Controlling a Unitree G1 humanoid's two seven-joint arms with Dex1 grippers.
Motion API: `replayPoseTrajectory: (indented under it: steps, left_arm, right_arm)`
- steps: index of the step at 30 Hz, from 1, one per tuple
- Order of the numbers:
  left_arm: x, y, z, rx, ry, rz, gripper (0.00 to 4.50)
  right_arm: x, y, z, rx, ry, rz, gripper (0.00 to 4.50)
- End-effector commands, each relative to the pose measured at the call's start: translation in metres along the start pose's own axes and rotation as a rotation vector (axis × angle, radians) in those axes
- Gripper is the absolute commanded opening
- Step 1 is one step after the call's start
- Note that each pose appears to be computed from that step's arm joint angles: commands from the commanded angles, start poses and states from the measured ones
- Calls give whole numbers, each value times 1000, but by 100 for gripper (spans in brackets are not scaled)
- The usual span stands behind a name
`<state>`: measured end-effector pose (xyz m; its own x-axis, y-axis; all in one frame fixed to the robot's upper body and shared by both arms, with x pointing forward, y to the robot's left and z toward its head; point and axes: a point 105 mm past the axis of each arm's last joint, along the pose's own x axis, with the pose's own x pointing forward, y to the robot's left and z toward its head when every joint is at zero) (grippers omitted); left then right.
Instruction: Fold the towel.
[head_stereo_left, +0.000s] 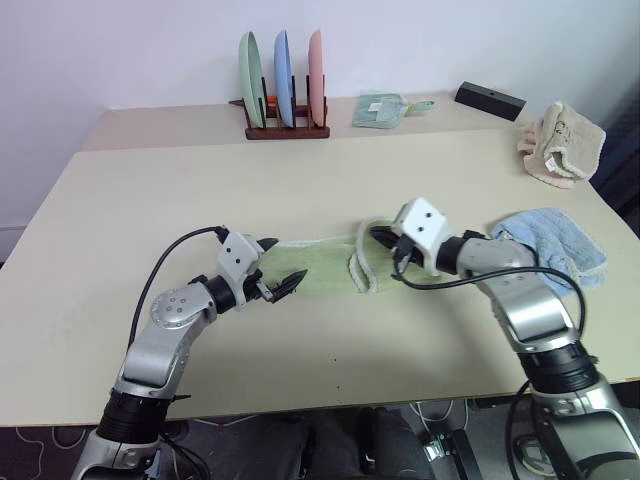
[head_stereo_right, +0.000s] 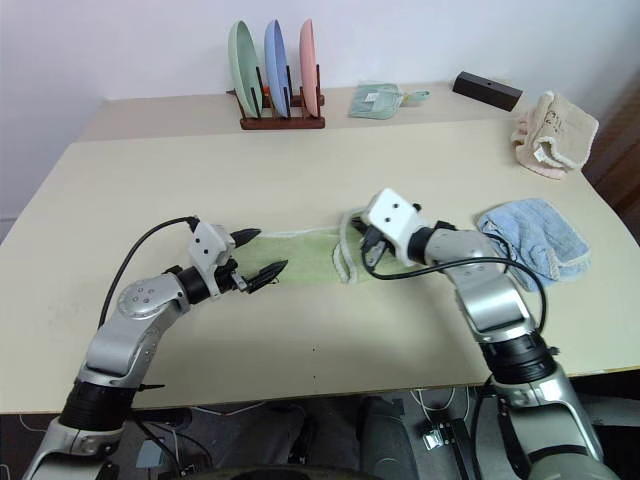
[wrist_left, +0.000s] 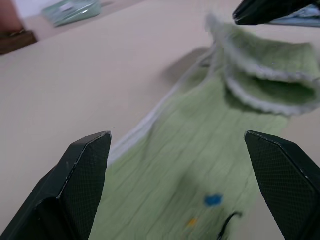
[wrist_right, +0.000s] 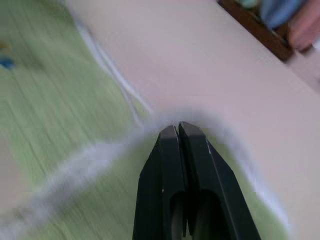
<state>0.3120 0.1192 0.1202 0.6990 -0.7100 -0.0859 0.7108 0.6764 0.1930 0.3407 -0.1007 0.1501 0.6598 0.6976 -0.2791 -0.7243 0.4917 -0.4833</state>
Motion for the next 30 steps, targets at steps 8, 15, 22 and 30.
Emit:
replayPoseTrajectory:
  steps: [8, 15, 22, 30]
  left_arm:
    - [-6, 0, 10, 17, -36, 17, 438]
    - [-13, 2, 8, -25, -38, 58, 438]
    - [-45, 12, 16, -242, -94, 190, 438]
    - [-86, -33, -17, -675, 60, 224, 450]
  right_arm:
    - [21, 16, -46, 74, 79, -6, 3]
    - [17, 23, -31, 261, -63, -12, 3]
    - [-3, -1, 22, 229, -266, -33, 3]
    - [-16, -6, 30, 95, -226, 76, 276]
